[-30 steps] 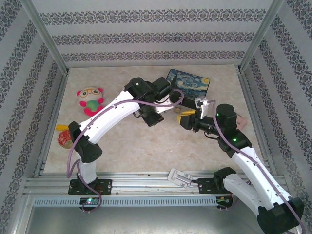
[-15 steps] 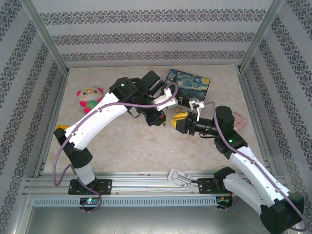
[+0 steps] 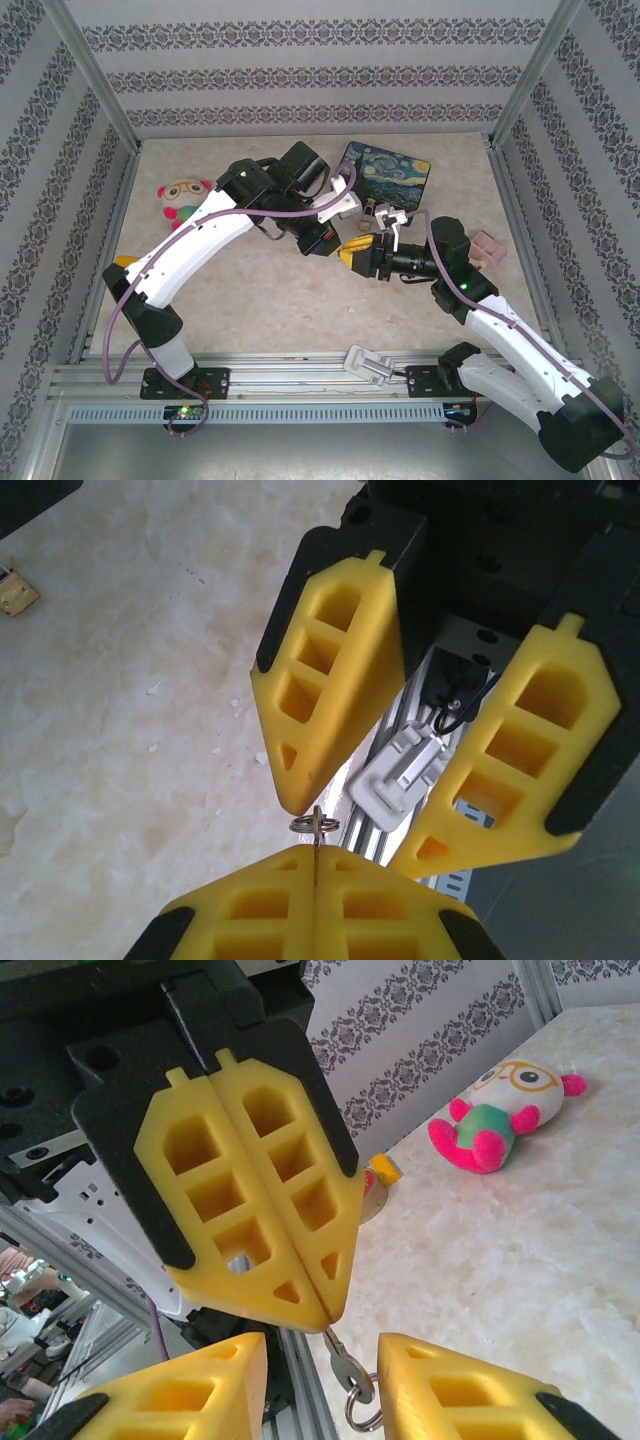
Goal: Unlock the padlock with the key
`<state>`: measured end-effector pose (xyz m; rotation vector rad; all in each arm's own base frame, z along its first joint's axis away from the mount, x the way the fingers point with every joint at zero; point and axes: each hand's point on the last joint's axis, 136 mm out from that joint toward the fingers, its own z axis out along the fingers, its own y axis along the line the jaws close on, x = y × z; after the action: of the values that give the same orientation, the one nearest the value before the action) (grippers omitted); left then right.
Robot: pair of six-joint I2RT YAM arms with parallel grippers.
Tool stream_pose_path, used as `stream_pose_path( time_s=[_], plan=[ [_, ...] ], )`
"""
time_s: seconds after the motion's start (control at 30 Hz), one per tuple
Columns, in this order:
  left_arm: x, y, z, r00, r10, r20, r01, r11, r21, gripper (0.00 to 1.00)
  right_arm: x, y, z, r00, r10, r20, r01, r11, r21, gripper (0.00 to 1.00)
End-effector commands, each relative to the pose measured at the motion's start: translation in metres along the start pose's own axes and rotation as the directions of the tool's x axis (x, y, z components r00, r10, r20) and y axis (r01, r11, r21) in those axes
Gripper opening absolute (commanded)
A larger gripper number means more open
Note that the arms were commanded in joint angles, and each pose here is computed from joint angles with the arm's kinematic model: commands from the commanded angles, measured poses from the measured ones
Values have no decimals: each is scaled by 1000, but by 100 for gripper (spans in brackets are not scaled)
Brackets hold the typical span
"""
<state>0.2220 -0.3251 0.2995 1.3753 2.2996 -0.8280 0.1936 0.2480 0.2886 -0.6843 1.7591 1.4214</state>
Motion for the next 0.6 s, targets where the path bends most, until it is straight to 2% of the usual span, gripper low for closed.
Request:
stream_pose_path(
  time_s=[0.0,0.57],
  plan=[
    [-12,-9,-17,995,22,94,-26,999,43,0,-5,11,1,998,-54,14,55,998,-43,35],
    [-11,-10,-21,990,5,141,-19,995,93,0,-6,18,0,998,-59,16,60,996,-68,32]
  ],
)
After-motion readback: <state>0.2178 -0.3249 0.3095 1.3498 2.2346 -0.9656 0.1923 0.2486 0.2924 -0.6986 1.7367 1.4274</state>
